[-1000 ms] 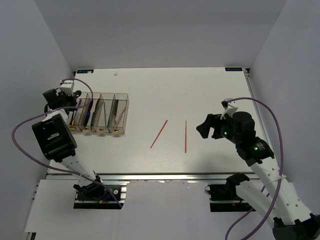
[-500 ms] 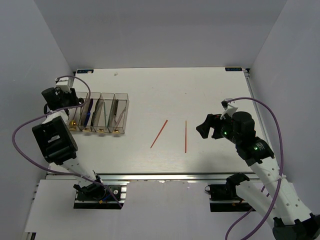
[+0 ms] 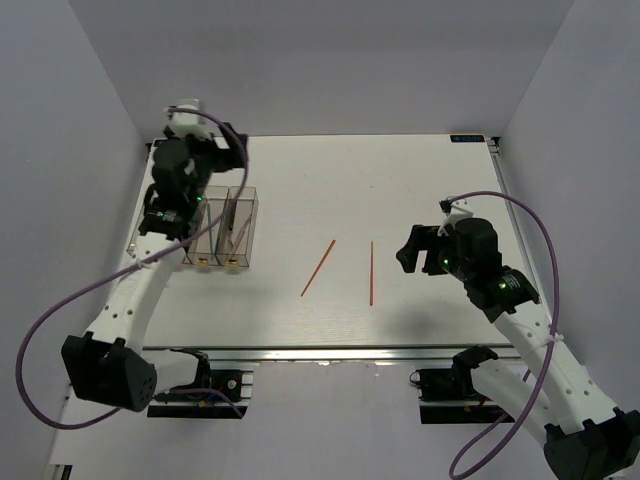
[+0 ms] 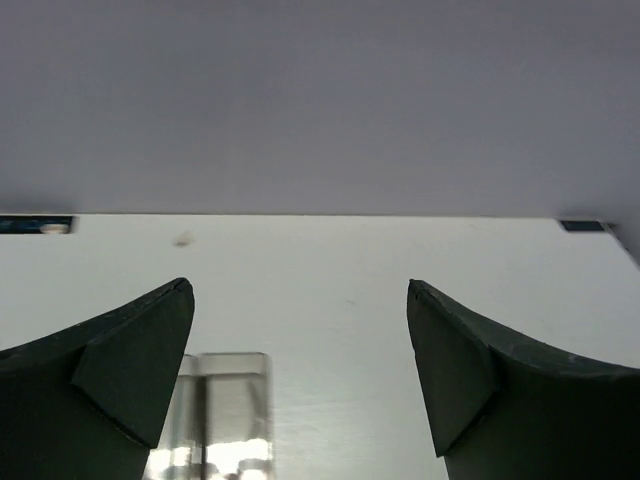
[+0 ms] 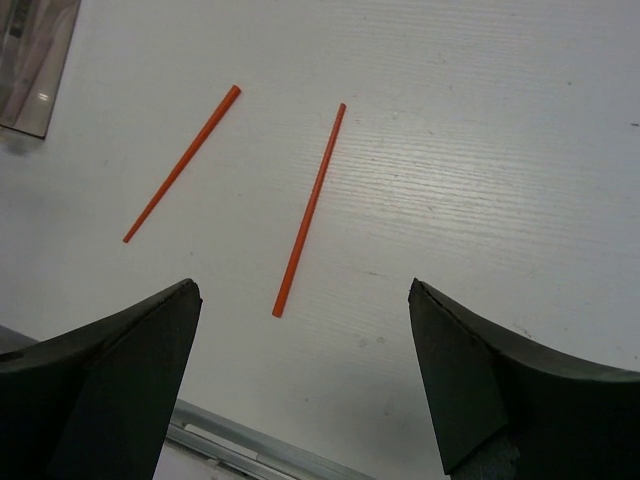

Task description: Sort the eating utensils into containers

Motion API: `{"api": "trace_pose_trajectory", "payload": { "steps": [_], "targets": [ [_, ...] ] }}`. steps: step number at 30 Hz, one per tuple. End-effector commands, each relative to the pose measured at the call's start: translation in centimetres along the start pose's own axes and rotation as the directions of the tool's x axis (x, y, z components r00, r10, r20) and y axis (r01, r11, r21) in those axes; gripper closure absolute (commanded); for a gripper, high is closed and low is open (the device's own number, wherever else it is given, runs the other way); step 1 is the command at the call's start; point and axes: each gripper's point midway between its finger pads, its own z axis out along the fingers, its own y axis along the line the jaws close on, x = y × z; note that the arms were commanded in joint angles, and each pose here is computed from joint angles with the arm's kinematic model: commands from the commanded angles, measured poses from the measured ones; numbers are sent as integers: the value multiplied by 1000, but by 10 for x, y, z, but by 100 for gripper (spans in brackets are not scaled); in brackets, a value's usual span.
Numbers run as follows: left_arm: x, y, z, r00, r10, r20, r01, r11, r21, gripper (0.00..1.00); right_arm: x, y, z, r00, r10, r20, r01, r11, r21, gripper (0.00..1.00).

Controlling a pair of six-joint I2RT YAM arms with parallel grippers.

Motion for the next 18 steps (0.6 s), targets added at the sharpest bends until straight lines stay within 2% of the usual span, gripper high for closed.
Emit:
{"api": "trace_pose_trajectory", "payload": {
  "steps": [1,2,3,4,5,8,11,12,18],
  "targets": [
    [87,-28,-21,968,-10,-251,-18,994,-106,5,-23,-5,-9,999,2,54,-5,998,59,11],
    [116,-38,-25,949,12,-315,-45,994,-96,7,-21,-6,-11,999,12,45,-15,998,66,11],
    [139,-72,-31,930,53,-365,-66,998,-23,9,-21,-8,-12,999,16,44,-20,997,78,11],
    [160,-80,-35,910,75,-407,-95,995,-28,11,-22,-7,-14,999,21,45,-25,997,79,11],
    [194,-108,-42,876,129,-466,-127,991,36,13,-18,-9,-17,999,29,27,-31,995,90,11],
    [251,-141,-55,815,184,-550,-151,983,104,17,-14,-13,-21,999,38,22,-41,993,111,11],
    [283,-157,-59,779,207,-592,-161,978,131,18,-7,-18,-25,999,48,2,-48,989,138,10],
    [304,-161,-61,749,231,-621,-179,973,147,18,-3,-20,-27,999,52,-6,-50,987,150,11],
    [340,-180,-69,693,278,-665,-193,960,201,19,1,-20,-35,998,68,-6,-67,987,149,11]
  ]
}}
